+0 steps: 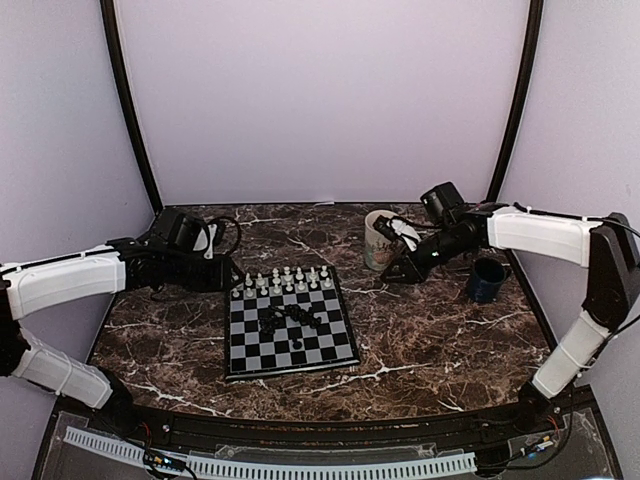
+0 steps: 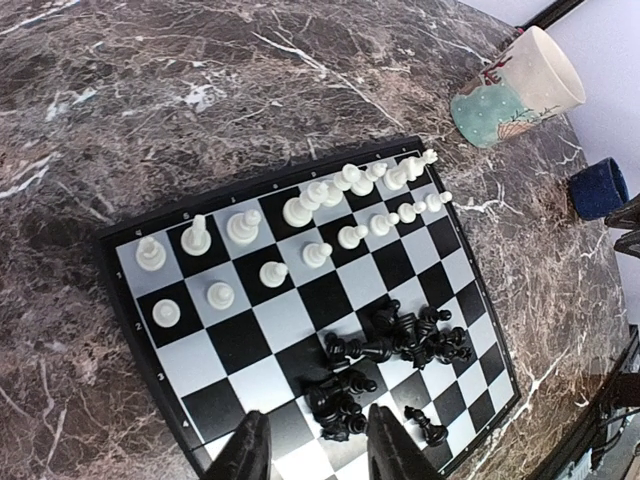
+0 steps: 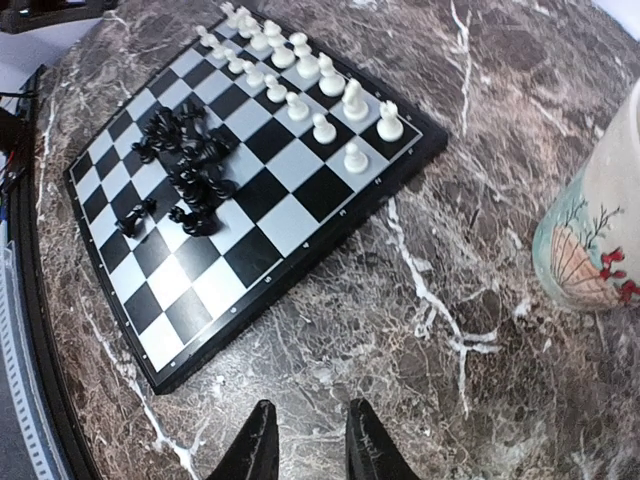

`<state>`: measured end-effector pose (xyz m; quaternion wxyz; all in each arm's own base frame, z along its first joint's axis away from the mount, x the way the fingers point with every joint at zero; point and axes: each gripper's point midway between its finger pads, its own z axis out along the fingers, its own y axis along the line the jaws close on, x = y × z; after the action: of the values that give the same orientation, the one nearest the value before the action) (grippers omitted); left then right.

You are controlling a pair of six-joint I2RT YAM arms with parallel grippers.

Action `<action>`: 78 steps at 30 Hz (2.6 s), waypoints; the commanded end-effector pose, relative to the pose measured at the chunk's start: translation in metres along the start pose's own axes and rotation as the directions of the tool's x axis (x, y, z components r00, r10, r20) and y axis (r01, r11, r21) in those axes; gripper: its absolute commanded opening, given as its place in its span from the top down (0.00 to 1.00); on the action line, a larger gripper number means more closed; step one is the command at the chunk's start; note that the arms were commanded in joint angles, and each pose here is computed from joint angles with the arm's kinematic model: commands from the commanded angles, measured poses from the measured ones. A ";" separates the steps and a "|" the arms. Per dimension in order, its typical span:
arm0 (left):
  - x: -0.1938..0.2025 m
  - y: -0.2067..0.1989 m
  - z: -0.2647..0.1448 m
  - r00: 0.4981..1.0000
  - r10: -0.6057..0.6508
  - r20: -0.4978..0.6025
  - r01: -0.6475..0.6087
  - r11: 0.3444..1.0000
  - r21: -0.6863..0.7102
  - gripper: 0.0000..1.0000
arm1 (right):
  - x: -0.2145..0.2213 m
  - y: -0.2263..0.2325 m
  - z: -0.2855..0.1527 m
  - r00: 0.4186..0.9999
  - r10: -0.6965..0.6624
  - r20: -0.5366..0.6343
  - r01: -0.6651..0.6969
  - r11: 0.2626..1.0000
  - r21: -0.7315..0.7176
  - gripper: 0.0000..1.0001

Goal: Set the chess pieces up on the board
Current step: Move the chessboard to the center of the board, then pick up the bishop from the chessboard.

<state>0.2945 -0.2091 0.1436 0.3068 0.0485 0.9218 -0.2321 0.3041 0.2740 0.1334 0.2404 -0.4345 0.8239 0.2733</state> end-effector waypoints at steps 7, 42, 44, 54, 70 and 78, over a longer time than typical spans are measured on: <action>0.014 -0.032 0.011 0.995 0.031 -0.092 -0.017 0.990 0.142 0.69 | 0.014 0.024 0.015 0.996 -0.084 0.038 0.090 0.972 -0.215 0.75; 0.112 -0.083 0.084 0.892 0.098 -0.442 -0.229 0.940 -0.253 0.49 | 0.028 0.021 0.025 0.994 -0.108 -0.005 0.104 0.973 -0.206 0.75; 0.113 -0.084 0.084 0.890 0.101 -0.444 -0.230 0.941 -0.247 0.49 | 0.029 0.021 0.026 0.994 -0.105 -0.010 0.101 0.973 -0.209 0.75; 0.123 -0.087 0.085 0.865 0.161 -0.476 -0.281 0.940 -0.193 0.51 | 0.031 0.021 0.029 0.995 -0.101 -0.022 0.094 0.972 -0.216 0.76; 0.109 -0.097 0.074 0.708 0.501 -0.498 -0.580 0.815 -0.006 0.46 | 0.035 0.023 0.034 0.994 -0.102 -0.043 0.089 0.969 -0.230 0.76; 0.115 -0.095 0.081 0.580 0.646 -0.496 -0.673 0.723 0.155 0.46 | 0.036 0.024 0.033 0.993 -0.105 -0.048 0.091 0.968 -0.233 0.76</action>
<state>0.2226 -0.3381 0.0550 0.1173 0.3842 0.9147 -0.0439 0.2716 0.2823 0.0905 0.1770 -0.4996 0.7773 0.3388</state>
